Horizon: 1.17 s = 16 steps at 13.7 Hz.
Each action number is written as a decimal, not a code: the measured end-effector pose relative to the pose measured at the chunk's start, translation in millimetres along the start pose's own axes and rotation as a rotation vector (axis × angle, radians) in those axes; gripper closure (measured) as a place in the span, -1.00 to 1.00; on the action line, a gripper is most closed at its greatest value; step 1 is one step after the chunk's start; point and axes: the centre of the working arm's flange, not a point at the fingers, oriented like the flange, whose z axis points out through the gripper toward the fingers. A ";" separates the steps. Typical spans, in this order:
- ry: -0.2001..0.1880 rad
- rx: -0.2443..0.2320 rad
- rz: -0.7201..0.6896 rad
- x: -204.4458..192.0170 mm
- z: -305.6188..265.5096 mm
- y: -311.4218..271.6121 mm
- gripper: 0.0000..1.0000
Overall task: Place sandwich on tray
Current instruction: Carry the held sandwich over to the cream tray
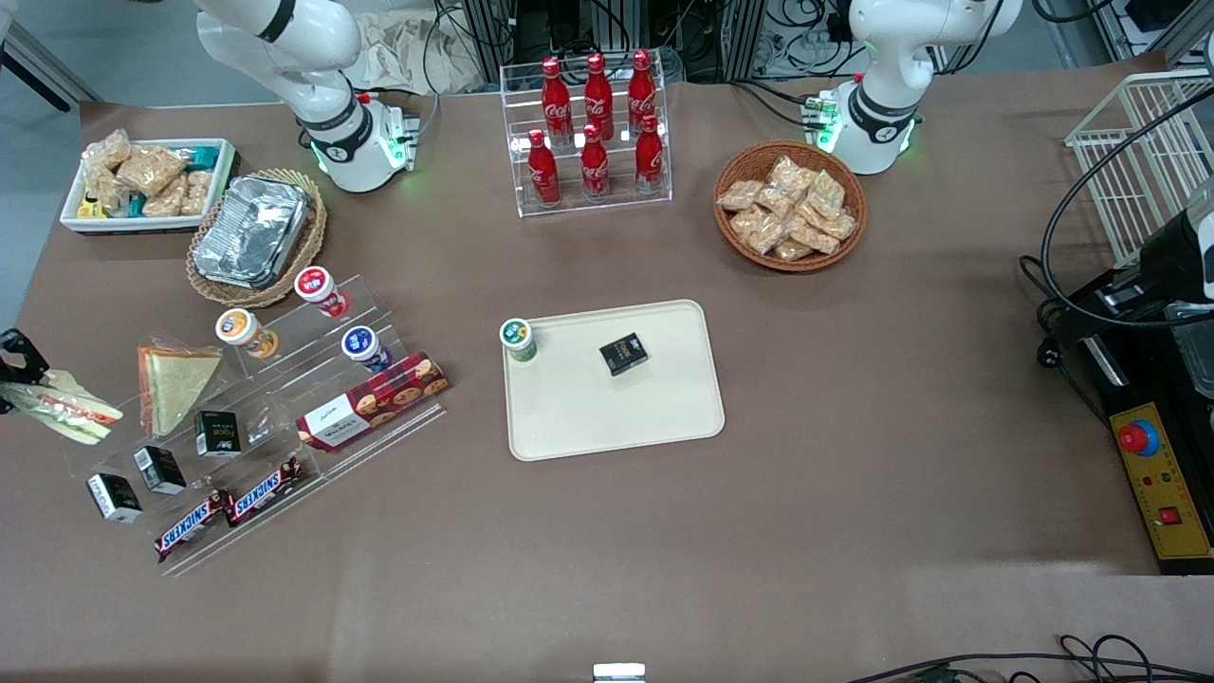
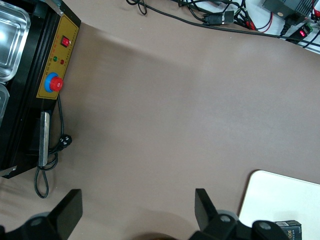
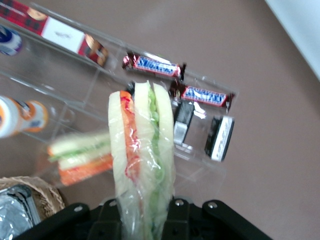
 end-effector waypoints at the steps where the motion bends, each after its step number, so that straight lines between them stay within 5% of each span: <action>1: 0.006 -0.002 -0.030 17.5 -5.5 -6.9 0.57; 11: 0.026 0.038 -0.534 266.9 5.9 -144.0 0.57; 16: 0.012 0.001 -0.720 369.4 69.9 -215.4 0.57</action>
